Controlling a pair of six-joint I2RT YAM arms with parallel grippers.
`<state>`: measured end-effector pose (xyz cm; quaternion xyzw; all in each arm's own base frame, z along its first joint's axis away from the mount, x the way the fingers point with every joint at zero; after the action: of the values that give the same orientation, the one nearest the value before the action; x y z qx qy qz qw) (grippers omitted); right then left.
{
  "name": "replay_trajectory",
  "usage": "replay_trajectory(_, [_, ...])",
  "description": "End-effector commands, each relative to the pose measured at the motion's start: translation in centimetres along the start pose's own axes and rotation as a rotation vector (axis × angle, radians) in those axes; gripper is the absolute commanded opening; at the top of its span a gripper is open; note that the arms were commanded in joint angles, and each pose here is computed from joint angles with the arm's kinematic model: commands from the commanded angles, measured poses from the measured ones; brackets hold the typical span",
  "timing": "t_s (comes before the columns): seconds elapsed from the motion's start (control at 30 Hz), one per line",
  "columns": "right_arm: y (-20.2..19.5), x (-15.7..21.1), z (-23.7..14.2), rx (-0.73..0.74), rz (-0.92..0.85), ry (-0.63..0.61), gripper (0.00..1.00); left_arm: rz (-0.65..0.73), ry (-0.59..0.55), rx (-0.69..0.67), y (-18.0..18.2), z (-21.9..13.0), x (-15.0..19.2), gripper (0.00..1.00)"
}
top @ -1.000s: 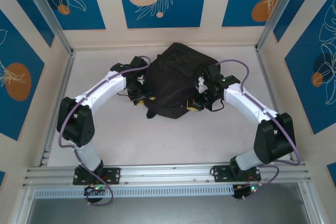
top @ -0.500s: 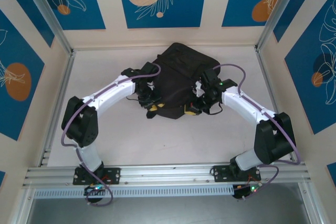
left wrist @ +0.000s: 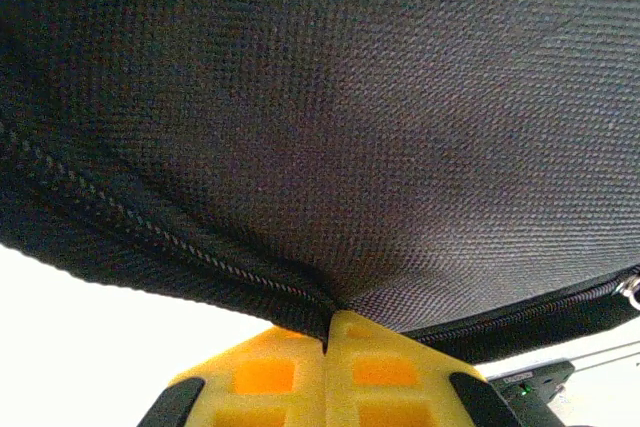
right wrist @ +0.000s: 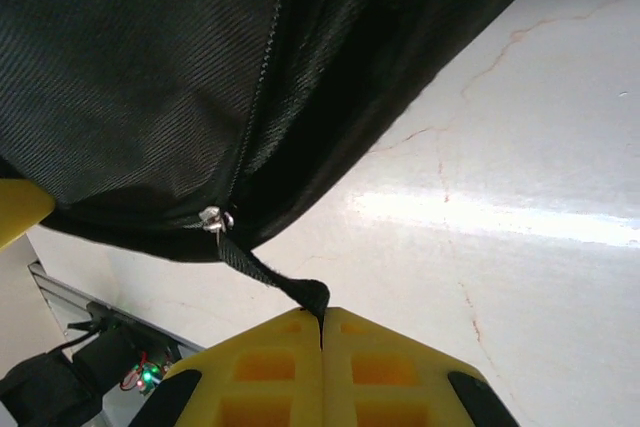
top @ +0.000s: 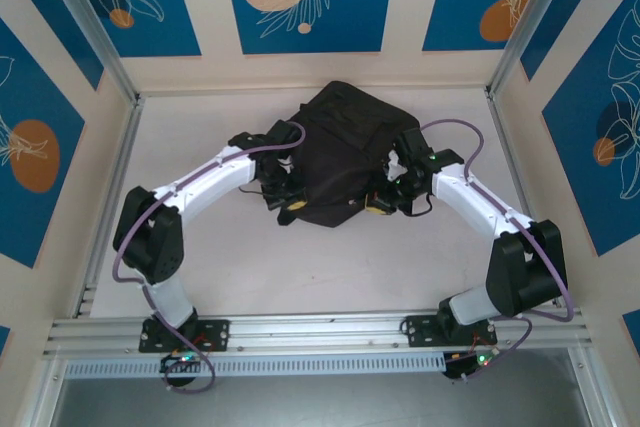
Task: Pack the student bag
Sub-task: Zip the student bag at the center of the table.
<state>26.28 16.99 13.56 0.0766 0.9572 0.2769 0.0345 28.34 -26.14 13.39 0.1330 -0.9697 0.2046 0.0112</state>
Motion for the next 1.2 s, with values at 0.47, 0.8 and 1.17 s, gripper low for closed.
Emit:
replay_trajectory(0.47, [-1.3, -2.9, -1.7, 0.088, 0.048, -0.091, 0.0, 0.031, 0.01, -0.11, 3.7, -1.3, 1.6, 0.0])
replay_trajectory(0.8, [-2.5, -4.6, -2.6, 0.13, 0.075, -0.138, 0.0, 0.036, 0.013, -0.118, 4.4, -1.2, 2.0, 0.0])
replay_trajectory(1.17, [-2.1, -7.1, -3.8, 0.138, 0.091, -0.197, 0.0, 0.041, 0.019, -0.105, 4.4, -1.2, 2.4, 0.0])
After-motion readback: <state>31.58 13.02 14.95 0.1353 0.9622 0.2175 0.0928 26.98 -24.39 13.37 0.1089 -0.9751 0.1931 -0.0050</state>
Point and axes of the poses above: each hand's point on the last joint's axis, 136 mm out from that joint toward the fingers, its own z axis out along the fingers, its own y axis along the line the jaws close on, x = y × z, the point moved 1 cm from there along -z, back along the fingers, and after that the axes turned 2 degrees about -z, right-handed, at the moved point
